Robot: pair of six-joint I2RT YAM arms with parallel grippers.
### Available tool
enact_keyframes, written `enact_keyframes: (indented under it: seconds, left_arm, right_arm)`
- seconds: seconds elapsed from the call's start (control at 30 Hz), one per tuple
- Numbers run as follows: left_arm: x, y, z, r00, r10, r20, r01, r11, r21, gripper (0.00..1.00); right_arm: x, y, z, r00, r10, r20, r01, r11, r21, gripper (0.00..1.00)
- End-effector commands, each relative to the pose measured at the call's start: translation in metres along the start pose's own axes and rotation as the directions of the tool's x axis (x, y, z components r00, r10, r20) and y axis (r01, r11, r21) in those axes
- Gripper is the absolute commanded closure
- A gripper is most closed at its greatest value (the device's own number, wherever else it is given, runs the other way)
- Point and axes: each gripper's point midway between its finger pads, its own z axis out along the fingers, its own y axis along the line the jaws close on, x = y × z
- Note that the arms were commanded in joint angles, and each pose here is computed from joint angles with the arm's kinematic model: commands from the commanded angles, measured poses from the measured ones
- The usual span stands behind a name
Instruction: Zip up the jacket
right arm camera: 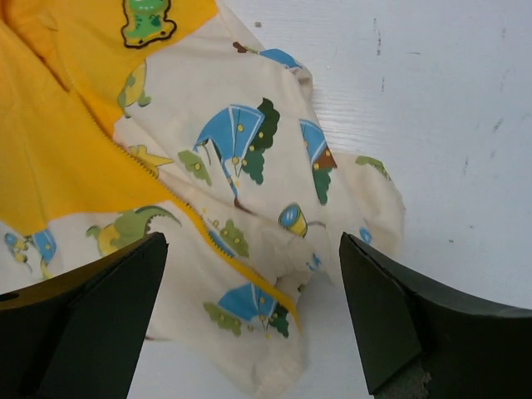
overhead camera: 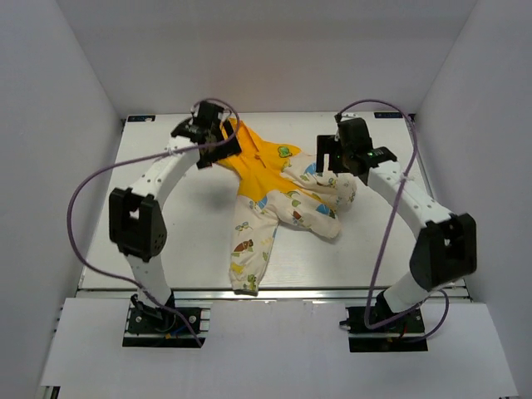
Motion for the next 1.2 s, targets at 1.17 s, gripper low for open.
enact_keyframes:
  seconds: [1.17]
  left_arm:
    - [0.024, 0.103, 0.072, 0.991, -0.060, -0.124, 0.006, 0.917, -0.398, 0.04]
  right_arm:
    - [0.171, 0.129, -0.065, 0.969, -0.133, -0.210, 0.005, 0.855, -0.519, 0.11]
